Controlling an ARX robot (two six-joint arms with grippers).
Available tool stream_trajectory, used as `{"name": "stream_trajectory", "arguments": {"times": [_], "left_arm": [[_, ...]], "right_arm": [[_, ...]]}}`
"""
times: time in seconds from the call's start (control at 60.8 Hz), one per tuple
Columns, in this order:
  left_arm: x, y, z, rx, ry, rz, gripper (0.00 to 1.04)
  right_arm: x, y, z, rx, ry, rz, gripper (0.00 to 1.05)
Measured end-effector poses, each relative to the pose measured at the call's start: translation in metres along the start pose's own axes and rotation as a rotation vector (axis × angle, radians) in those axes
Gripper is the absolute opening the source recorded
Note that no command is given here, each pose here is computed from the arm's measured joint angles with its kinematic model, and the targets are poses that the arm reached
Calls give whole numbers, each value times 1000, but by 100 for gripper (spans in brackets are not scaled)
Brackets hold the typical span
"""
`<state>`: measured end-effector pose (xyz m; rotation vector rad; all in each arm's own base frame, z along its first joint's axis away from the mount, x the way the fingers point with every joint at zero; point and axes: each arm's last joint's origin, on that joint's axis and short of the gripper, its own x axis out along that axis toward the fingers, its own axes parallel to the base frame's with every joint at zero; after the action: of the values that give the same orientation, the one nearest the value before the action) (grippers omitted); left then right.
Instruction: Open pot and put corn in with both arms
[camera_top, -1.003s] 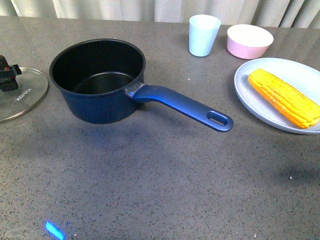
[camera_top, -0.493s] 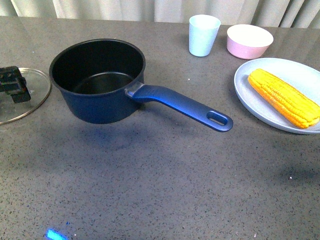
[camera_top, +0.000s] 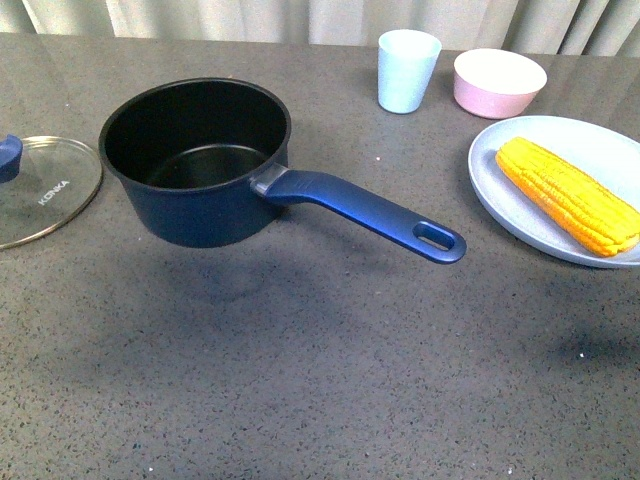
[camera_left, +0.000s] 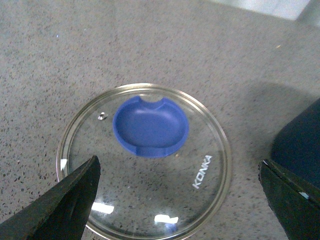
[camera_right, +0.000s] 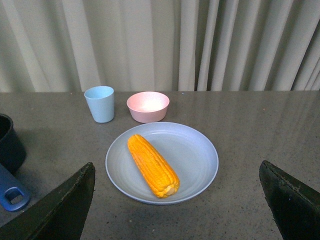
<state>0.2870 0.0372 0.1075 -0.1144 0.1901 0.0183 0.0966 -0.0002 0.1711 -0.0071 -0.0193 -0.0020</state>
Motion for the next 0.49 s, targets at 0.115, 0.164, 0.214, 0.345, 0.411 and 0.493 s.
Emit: {"name": "stream_trajectory", "arguments": {"times": [0.115, 0.164, 0.214, 0.345, 0.411, 0.493], "left_arm": [[-33, -9, 20, 75, -171, -18, 60], [-42, -12, 24, 86, -191, -18, 53], [-52, -15, 24, 91, -194, -9, 44], [-72, -22, 20, 96, -170, -22, 21], [-83, -24, 20, 98, -171, -16, 9], [-95, -26, 21, 100, -175, -14, 2]], "right_arm": [[0, 0, 0, 0, 0, 1, 96], [0, 0, 0, 0, -1, 1, 96], [0, 0, 0, 0, 0, 0, 96], [0, 0, 0, 0, 0, 0, 96], [0, 0, 0, 0, 0, 0, 96], [0, 0, 0, 0, 0, 0, 96]]}}
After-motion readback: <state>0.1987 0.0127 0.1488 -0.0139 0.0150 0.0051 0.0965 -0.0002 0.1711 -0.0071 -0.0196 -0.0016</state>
